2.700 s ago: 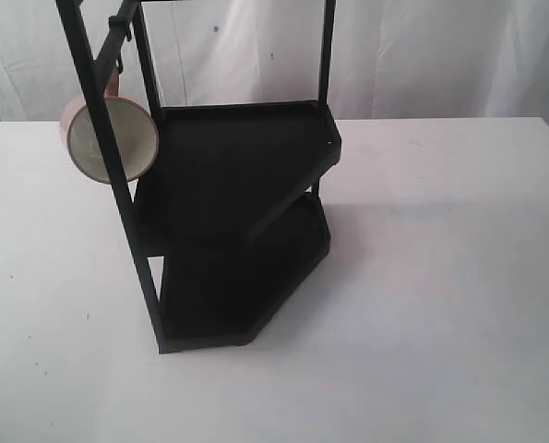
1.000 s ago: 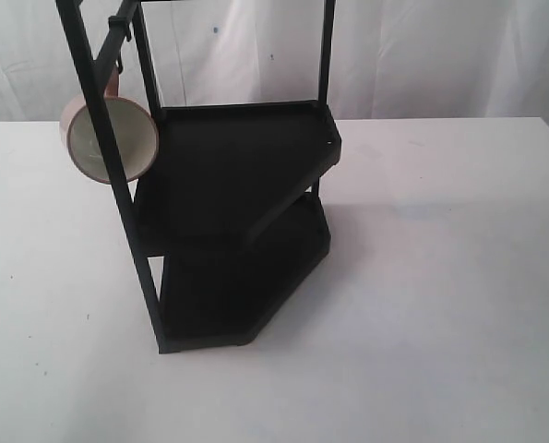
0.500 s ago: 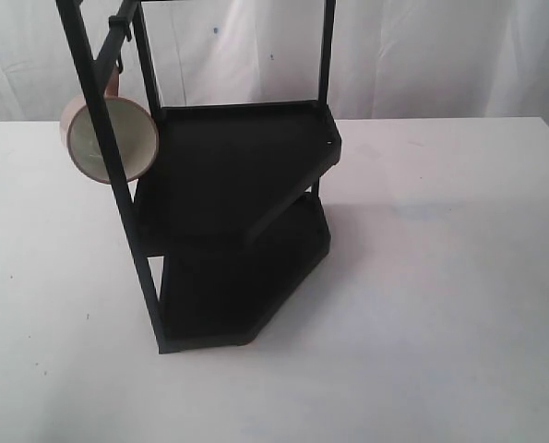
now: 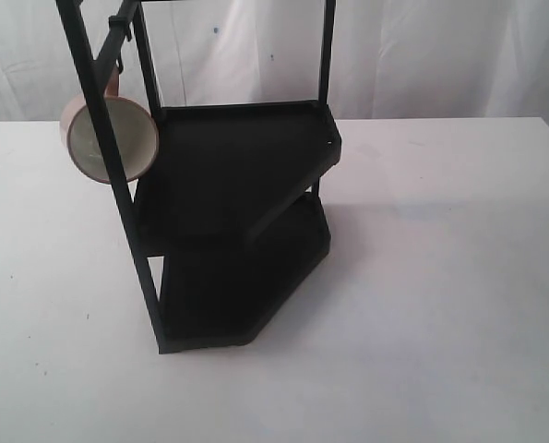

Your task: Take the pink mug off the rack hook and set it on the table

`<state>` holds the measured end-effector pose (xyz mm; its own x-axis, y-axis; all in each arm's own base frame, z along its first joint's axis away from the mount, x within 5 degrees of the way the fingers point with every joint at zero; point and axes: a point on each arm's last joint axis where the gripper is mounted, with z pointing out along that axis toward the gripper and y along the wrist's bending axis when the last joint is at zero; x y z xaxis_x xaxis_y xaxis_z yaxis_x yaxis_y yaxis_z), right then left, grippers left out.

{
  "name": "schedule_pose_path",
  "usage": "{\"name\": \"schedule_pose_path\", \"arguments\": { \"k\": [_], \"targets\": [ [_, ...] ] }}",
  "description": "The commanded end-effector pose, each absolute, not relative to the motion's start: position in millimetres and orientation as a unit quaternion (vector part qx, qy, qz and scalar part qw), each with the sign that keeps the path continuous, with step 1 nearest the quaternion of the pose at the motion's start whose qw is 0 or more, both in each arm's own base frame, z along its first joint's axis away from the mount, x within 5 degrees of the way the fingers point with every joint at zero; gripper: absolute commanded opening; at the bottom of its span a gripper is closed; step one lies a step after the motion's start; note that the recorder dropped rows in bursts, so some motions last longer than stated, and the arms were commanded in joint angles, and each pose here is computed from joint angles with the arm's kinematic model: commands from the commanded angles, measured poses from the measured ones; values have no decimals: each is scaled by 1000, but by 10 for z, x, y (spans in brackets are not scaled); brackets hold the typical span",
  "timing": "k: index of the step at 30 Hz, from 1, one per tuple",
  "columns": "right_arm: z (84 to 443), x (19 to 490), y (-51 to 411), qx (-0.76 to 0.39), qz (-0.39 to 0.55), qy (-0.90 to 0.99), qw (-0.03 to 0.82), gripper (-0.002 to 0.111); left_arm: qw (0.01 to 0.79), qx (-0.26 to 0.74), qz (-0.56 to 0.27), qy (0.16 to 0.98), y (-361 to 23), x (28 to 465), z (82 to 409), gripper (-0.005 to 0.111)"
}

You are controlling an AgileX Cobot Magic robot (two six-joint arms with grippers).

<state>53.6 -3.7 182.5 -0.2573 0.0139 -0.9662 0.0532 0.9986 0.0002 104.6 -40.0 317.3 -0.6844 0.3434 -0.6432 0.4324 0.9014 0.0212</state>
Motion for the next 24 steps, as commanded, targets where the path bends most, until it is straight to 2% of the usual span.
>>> {"name": "schedule_pose_path", "arguments": {
  "k": [1, 4, 7, 9, 14, 16, 19, 24],
  "targets": [
    [1824, 534, -40, 25, -17, 791, 612, 0, 411, 207, -131, 878, -509, 1056, 3564, 0],
    [1824, 534, -40, 25, -17, 791, 612, 0, 468, 194, -135, 852, -516, 1121, 3691, 0],
    [1824, 534, -40, 25, -17, 791, 612, 0, 480, 194, -110, 848, -517, 1253, 3674, 8],
    [1824, 534, -40, 25, -17, 791, 612, 0, 468, 198, -98, 856, -534, 1353, 3622, 19],
    [1824, 534, -40, 25, -17, 791, 612, 0, 460, 180, -127, 860, -631, 1554, 3557, 58],
    [1824, 534, -40, 25, -17, 791, 612, 0, 460, 175, -130, 861, -653, 1622, 3533, 67],
    [1824, 534, -40, 25, -17, 791, 612, 0, 451, 179, -118, 866, -670, 1722, 3473, 69],
    [1824, 534, -40, 25, -17, 791, 612, 0, 466, 182, -98, 860, -678, 1847, 3444, 65]
  ]
}}
